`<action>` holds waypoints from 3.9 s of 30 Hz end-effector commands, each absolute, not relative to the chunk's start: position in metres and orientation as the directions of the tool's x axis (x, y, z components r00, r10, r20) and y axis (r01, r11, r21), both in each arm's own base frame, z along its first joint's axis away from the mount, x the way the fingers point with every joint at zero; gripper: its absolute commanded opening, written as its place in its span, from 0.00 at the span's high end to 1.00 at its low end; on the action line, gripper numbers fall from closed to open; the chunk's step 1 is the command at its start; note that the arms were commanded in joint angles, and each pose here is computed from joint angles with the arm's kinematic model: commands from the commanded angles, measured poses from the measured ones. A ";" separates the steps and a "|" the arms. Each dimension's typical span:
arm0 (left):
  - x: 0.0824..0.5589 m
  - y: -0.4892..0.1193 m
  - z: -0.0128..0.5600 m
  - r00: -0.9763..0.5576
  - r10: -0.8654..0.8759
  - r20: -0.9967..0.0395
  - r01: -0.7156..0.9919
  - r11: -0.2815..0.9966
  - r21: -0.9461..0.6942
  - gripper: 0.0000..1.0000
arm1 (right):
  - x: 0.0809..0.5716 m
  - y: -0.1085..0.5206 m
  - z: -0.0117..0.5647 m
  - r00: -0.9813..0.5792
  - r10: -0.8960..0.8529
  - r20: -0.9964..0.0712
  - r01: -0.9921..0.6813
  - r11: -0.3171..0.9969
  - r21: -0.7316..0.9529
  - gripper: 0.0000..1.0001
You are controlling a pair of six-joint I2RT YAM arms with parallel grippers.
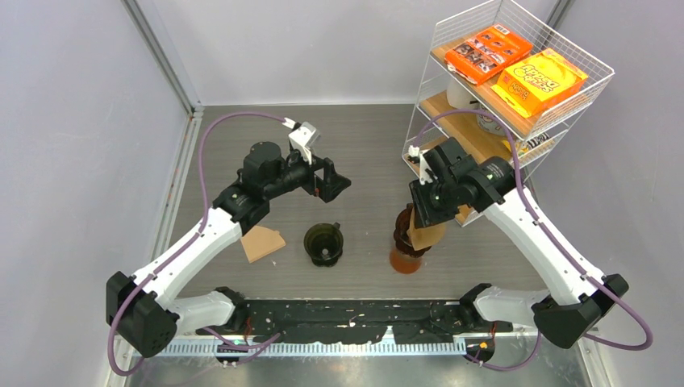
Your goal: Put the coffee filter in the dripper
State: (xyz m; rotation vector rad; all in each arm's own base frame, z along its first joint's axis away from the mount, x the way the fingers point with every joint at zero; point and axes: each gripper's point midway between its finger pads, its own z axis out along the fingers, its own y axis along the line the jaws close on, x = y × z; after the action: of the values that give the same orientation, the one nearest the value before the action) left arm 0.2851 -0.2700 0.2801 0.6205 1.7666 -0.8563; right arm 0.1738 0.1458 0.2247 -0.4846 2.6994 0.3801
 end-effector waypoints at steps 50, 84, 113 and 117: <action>0.293 -0.270 0.297 -0.307 -0.015 -0.952 0.745 0.619 -0.250 0.00 | 0.173 0.162 0.155 -0.872 -0.323 -0.367 -0.395 0.908 0.139 0.67; 0.289 -0.272 0.301 -0.302 -0.019 -0.953 0.758 0.602 -0.252 0.00 | 0.178 0.161 0.192 -0.839 -0.301 -0.452 -0.402 0.904 0.144 0.63; 0.286 -0.269 0.304 -0.291 -0.025 -0.957 0.761 0.599 -0.247 0.00 | 0.180 0.166 0.259 -0.767 -0.259 -0.586 -0.438 0.880 0.185 0.59; 0.285 -0.269 0.304 -0.290 -0.027 -0.957 0.762 0.598 -0.248 0.00 | 0.184 0.163 0.277 -0.734 -0.248 -0.632 -0.444 0.880 0.170 0.56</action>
State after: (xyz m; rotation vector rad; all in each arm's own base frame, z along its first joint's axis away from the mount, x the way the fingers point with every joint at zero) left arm 0.2886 -0.2691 0.2737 0.6138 1.7901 -0.8461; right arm 0.1809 0.1646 0.2466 -0.5023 2.5201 0.3923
